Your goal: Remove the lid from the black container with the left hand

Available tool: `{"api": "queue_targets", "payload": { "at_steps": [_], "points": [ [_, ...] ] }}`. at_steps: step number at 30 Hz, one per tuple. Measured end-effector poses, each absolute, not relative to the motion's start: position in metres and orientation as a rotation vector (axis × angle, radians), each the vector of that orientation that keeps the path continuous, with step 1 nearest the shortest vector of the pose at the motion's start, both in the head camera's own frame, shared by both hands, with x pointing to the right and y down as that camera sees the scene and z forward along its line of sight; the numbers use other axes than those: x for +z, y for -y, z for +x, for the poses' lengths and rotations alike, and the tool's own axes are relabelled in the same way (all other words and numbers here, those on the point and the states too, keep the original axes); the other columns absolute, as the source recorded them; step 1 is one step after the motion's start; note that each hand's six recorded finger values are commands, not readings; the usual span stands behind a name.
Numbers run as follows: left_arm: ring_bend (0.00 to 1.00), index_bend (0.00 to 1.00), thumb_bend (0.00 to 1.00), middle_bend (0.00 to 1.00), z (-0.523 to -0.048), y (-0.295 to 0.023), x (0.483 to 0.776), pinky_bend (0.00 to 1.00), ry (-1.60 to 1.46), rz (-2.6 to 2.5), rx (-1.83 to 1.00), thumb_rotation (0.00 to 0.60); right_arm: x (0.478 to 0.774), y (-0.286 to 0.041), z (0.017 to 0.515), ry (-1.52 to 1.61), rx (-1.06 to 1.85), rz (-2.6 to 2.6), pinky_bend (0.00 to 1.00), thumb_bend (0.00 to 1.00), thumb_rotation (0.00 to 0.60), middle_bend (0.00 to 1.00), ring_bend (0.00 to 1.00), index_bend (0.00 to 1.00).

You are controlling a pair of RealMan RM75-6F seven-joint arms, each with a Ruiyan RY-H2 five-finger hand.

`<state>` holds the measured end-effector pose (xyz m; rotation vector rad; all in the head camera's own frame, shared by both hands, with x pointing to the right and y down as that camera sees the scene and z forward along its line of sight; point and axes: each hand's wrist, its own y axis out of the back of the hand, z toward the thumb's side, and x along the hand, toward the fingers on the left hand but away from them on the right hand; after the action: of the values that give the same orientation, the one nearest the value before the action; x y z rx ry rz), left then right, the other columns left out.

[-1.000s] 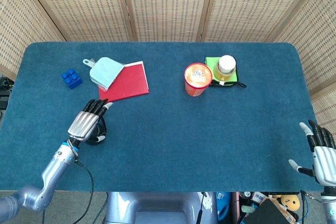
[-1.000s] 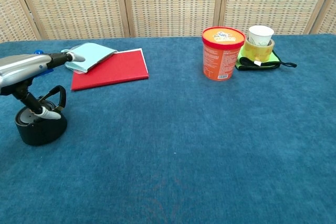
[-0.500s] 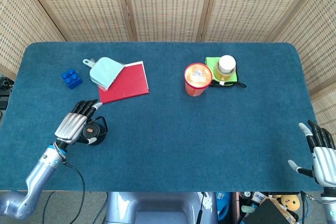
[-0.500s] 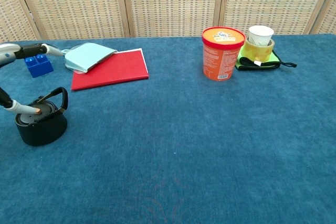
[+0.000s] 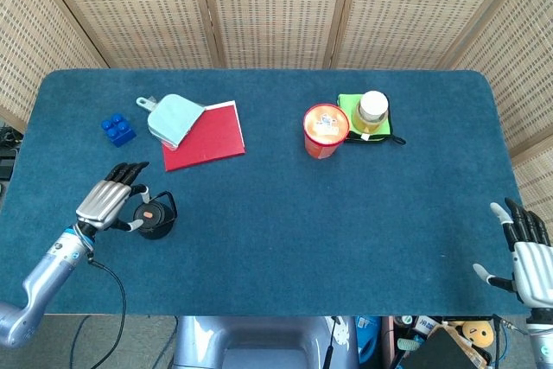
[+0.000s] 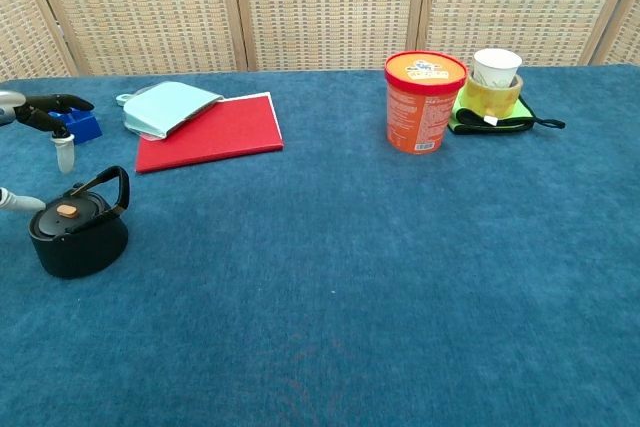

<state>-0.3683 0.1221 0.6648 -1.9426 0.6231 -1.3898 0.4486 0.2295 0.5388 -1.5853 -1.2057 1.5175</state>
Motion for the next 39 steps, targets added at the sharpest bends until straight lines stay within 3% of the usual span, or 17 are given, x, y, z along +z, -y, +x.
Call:
{"api": "queue_targets", "payload": {
  "at_steps": [13, 39],
  "points": [
    [0.0, 0.51, 0.36, 0.0, -0.363, -0.127, 0.68, 0.0, -0.572, -1.928, -1.428, 0.6, 0.539, -0.229, 0.45, 1.209, 1.519, -1.587, 0.0, 0.0, 0.6, 0.0, 0.0, 0.0],
    [0.0, 0.51, 0.37, 0.0, -0.357, -0.133, 0.693, 0.0, -0.535, -1.936, -1.47, 0.6, 0.54, -0.229, 0.451, 1.212, 1.525, -1.594, 0.0, 0.0, 0.6, 0.0, 0.0, 0.0]
  ]
}}
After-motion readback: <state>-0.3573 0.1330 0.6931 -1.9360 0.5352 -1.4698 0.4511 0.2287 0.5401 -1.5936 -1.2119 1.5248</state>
